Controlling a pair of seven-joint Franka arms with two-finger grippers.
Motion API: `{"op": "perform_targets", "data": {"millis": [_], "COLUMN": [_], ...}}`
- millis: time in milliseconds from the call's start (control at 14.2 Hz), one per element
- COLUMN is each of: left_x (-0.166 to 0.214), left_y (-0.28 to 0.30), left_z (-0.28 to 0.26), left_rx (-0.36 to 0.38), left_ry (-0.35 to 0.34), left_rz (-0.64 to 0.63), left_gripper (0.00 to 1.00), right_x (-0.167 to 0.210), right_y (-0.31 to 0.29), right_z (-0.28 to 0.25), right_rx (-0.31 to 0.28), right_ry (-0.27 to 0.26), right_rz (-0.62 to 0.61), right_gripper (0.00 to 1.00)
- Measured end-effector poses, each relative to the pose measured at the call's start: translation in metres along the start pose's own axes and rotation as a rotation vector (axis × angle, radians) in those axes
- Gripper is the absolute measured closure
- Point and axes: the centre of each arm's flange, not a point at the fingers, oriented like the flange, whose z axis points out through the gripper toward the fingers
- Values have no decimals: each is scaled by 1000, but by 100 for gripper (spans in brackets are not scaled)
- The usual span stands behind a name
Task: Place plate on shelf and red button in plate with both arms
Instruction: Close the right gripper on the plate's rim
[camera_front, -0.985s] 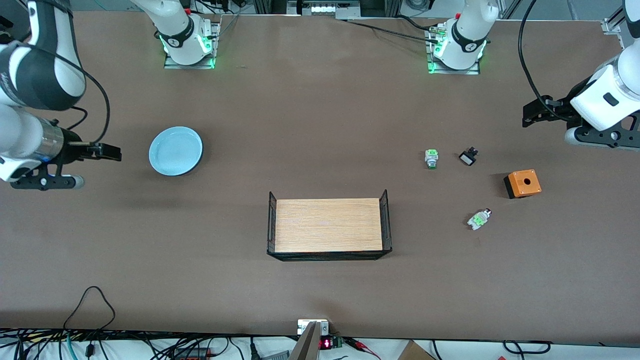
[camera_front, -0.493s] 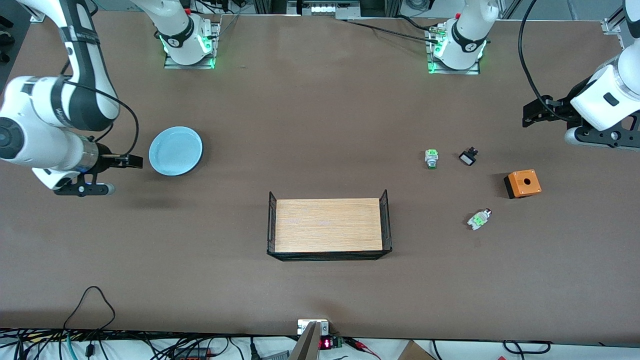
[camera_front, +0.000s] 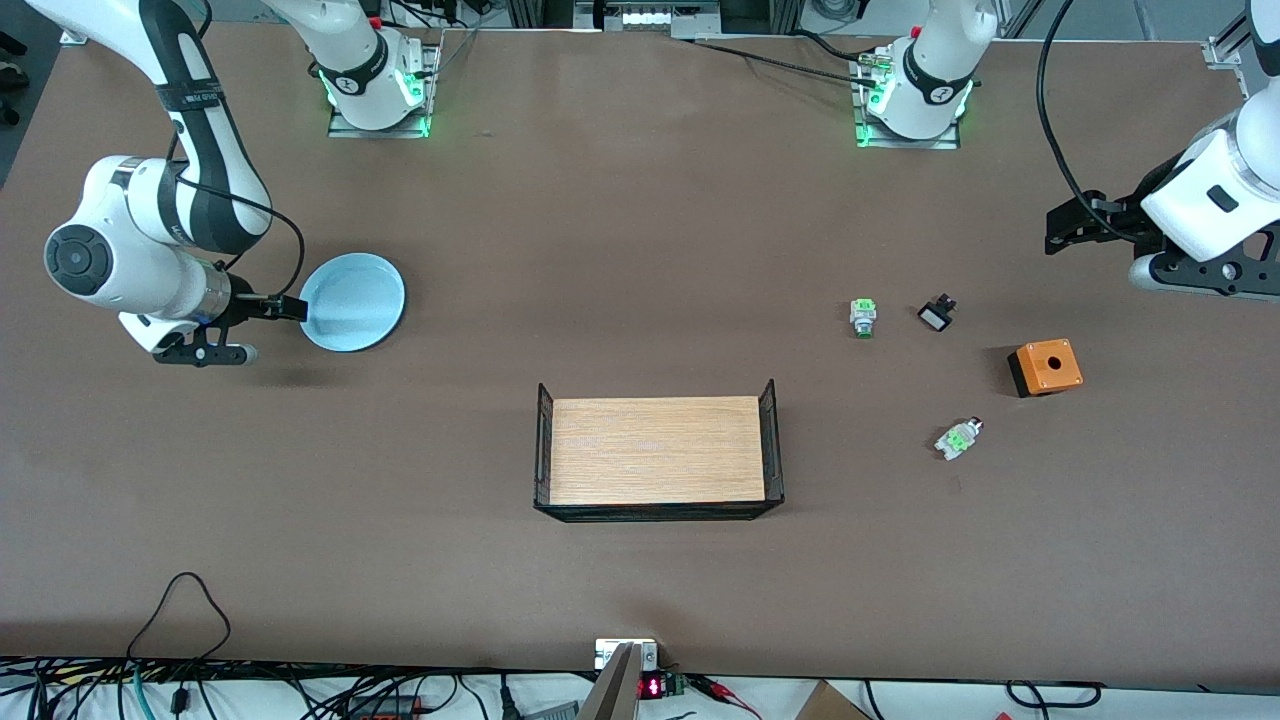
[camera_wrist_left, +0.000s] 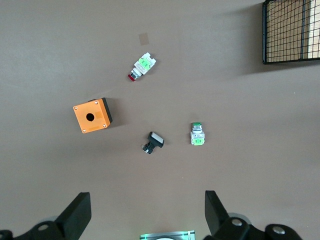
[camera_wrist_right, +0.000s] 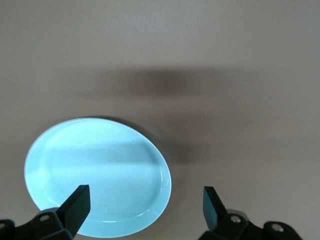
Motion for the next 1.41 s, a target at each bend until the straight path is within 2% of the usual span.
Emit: {"op": "perform_targets", "data": {"millis": [282, 774, 1337, 1408], "left_x": [0, 0, 0, 0], "left_y": [0, 0, 0, 0], "left_z": [0, 0, 0, 0], "left_rx": [0, 0, 0, 0], "left_ry": [0, 0, 0, 0], "left_rz": [0, 0, 0, 0], "left_gripper": [0, 0, 0, 0], "right_x": [-15, -28, -31, -31], "right_y": [12, 5, 13, 13], "right_z": [27, 61, 88, 90], "right_rx": [29, 34, 36, 37], "right_ry": [7, -53, -61, -64], "right_rz": [-13, -39, -46, -46], "right_gripper": [0, 0, 0, 4]}}
